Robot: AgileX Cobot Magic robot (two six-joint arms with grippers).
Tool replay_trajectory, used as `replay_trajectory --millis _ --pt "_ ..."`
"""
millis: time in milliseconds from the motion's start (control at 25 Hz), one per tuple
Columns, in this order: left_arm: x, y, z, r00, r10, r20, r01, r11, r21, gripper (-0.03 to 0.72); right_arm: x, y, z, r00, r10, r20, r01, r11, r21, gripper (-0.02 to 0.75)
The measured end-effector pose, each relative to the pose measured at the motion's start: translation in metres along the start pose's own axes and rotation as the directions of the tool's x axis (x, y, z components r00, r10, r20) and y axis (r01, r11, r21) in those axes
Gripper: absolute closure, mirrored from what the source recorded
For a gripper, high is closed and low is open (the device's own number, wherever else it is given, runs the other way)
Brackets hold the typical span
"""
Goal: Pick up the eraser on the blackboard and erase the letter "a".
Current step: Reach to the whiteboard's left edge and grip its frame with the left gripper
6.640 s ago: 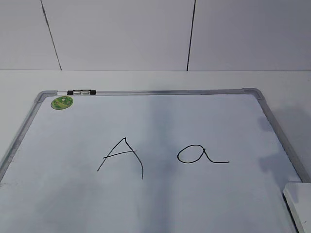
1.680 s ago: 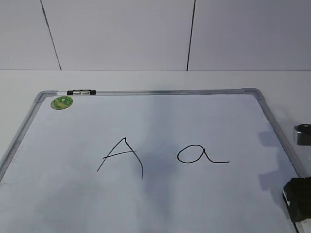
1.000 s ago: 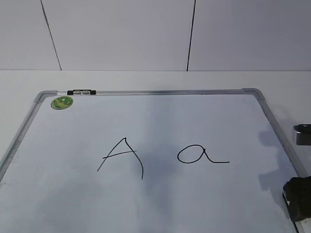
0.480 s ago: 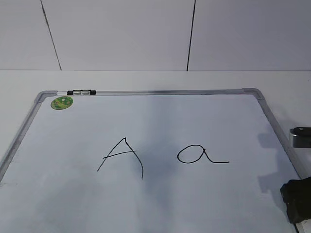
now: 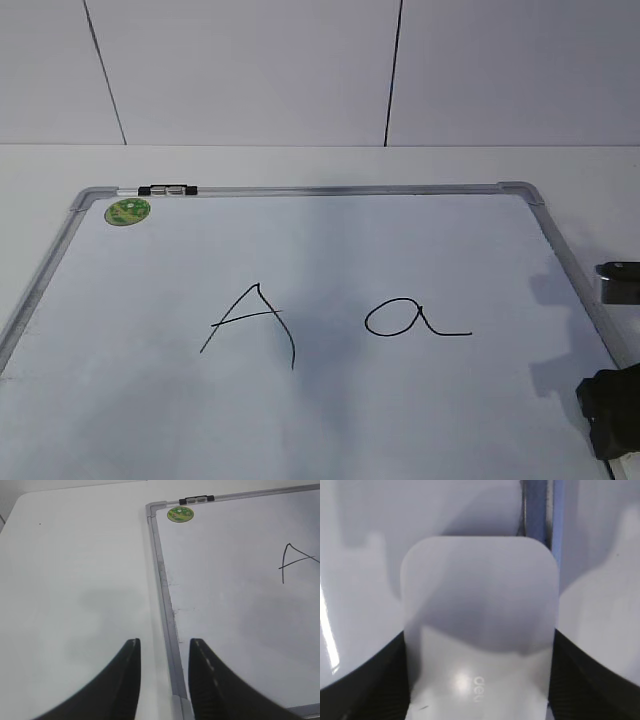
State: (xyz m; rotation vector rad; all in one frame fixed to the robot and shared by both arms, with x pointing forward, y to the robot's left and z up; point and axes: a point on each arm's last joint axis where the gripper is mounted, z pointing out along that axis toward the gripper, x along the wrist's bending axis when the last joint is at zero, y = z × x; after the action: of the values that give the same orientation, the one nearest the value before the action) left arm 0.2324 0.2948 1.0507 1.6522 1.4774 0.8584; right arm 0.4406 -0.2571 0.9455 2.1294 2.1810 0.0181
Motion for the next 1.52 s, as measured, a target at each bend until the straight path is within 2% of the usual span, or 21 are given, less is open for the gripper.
replay_trajectory --millis 400,560,1000,1240,1400,1520 --pt "0.0 0.0 0.0 1.0 0.0 0.0 0.0 1.0 0.0 0.443 0.0 0.001 -0.005 1.0 0.001 0.005 -0.001 1.0 0.009 0.19" --pt "0.0 0.0 0.0 1.0 0.0 0.0 0.0 1.0 0.0 0.444 -0.001 0.007 -0.023 1.0 0.007 0.002 -0.007 1.0 -0.026 0.19" --pt "-0.002 0.001 0.002 1.0 -0.011 0.02 0.011 1.0 0.011 0.432 -0.005 0.015 -0.077 0.999 0.027 0.017 -0.027 0.999 -0.029 0.19" --pt "0.001 0.032 0.023 0.999 -0.033 0.027 0.03 0.994 0.107 0.335 -0.005 0.019 -0.085 0.999 0.031 0.015 -0.03 0.999 -0.04 0.19" --pt "0.001 0.054 0.051 0.997 -0.038 0.065 0.026 0.982 0.186 0.321 -0.006 0.018 -0.086 0.999 0.028 0.026 -0.028 0.999 -0.026 0.19" --pt "0.0 0.069 0.077 0.995 -0.063 0.076 0.04 0.96 0.276 0.319 -0.006 0.017 -0.086 0.999 0.026 0.031 -0.026 0.999 -0.026 0.19"
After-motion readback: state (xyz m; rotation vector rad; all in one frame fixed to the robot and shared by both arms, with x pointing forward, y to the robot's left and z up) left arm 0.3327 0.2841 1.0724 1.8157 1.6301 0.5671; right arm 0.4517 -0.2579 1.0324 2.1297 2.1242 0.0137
